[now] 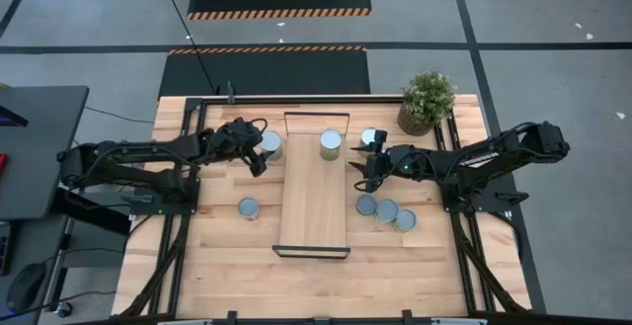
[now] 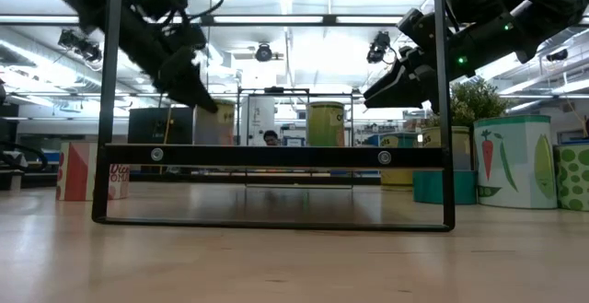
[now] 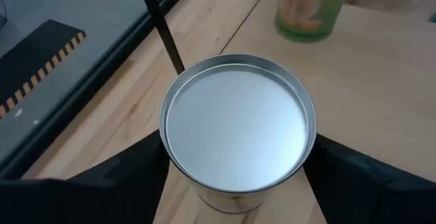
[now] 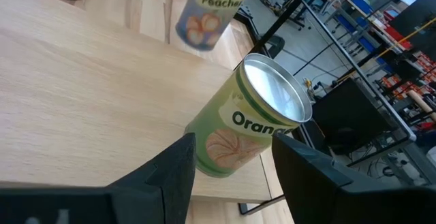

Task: Pick and place cans onto a shelf
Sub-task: Put the canned peaches on the shelf

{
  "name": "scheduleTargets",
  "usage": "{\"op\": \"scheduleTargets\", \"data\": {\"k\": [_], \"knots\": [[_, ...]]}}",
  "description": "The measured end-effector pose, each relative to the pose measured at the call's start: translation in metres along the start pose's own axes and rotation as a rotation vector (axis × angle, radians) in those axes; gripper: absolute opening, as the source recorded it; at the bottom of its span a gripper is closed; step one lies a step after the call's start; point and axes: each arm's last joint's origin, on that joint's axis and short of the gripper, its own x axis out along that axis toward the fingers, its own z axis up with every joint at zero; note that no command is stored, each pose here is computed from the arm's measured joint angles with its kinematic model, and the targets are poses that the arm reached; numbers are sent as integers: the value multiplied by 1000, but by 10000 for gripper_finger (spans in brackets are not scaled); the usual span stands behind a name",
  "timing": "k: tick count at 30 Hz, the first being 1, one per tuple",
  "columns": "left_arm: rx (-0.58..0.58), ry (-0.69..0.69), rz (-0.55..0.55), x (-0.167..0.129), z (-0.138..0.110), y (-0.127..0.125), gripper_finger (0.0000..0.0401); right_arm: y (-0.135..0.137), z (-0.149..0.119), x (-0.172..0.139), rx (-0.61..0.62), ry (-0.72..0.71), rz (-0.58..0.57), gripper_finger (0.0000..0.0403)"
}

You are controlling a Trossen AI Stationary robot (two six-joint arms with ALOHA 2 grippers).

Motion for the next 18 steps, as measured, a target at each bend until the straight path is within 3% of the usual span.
{"op": "scheduleTargets", "data": {"k": [9, 18], "knots": [[-29, -85, -48, 0, 34, -3, 310, 0, 0, 0, 0, -1, 0, 201], [-79, -106, -143, 46, 32, -27, 310, 0, 0, 0, 1, -3, -1, 201]]}}
